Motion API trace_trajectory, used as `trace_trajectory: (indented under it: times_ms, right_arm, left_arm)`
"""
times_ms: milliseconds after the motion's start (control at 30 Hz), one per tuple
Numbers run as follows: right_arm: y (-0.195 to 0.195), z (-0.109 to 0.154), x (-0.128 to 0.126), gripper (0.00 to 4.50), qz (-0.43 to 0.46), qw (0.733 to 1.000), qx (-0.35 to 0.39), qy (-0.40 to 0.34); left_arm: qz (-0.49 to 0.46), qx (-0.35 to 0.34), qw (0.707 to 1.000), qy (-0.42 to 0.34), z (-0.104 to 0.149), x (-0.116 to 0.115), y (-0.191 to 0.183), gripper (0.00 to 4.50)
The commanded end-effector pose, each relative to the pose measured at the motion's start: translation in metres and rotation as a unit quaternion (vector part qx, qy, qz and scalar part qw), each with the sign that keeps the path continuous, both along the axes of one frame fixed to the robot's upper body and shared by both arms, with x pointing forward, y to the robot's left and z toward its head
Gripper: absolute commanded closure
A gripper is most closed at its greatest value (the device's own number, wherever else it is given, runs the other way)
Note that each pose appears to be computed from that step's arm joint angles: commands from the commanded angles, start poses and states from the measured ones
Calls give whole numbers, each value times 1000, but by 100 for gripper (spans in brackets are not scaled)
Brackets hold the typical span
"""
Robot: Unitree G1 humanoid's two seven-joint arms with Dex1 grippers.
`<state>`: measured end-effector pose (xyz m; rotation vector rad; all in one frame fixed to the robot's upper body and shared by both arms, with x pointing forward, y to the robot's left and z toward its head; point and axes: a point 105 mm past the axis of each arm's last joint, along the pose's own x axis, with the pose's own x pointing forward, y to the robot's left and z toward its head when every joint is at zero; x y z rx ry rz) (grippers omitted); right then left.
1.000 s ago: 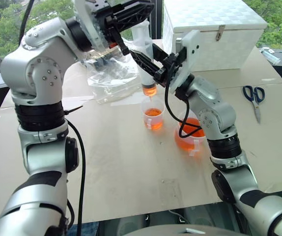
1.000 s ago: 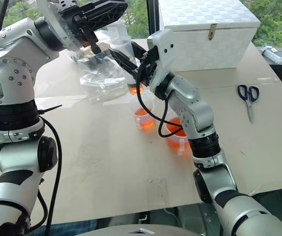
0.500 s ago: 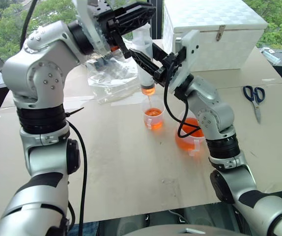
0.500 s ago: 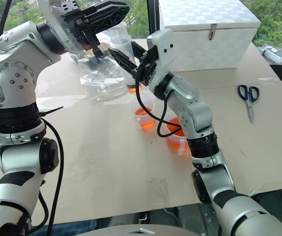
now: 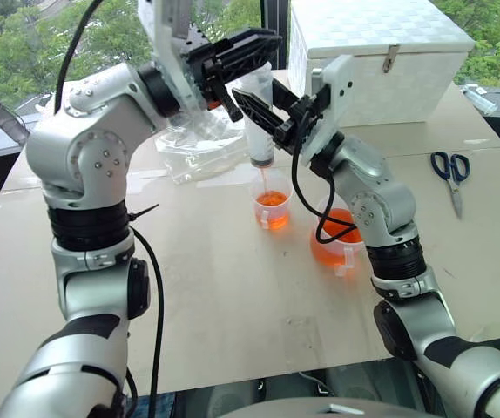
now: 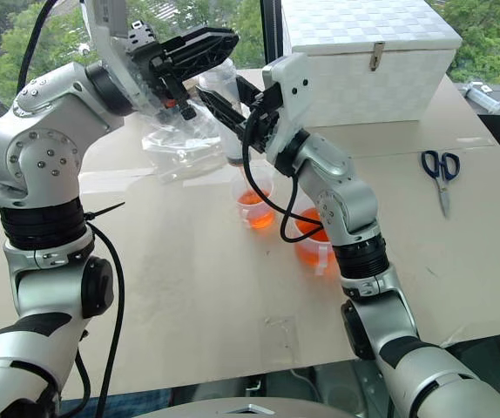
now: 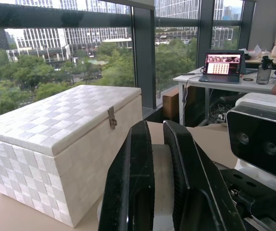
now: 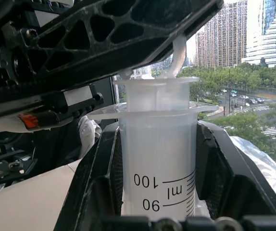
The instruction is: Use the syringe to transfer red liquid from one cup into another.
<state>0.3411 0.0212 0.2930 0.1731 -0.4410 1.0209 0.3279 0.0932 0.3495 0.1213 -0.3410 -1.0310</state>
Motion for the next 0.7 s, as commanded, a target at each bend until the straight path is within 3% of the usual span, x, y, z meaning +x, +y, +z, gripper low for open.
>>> trace_trajectory:
  times_ms: [33,200,233,300,467,700]
  right_arm:
    - [-9,43,-13,299,-6,997,41,-69]
    - [-11,42,-11,299,-9,997,37,-68]
    - [-11,41,-11,299,-9,997,36,-68]
    - [-13,41,-10,299,-12,997,35,-67]
    - [-19,41,-7,299,-17,997,32,-64]
    - [-21,38,-6,299,-14,998,27,-53]
  left_arm:
    - [-54,35,998,19,-16,-13,-23,447]
    - [-69,23,997,13,-9,-19,-23,447]
    - [-70,18,997,11,-6,-19,-23,379]
    - [-69,7,998,6,2,-20,-21,321]
    - [-30,-20,999,0,17,-12,-13,121]
    - [-13,-73,997,-15,43,-15,3,108]
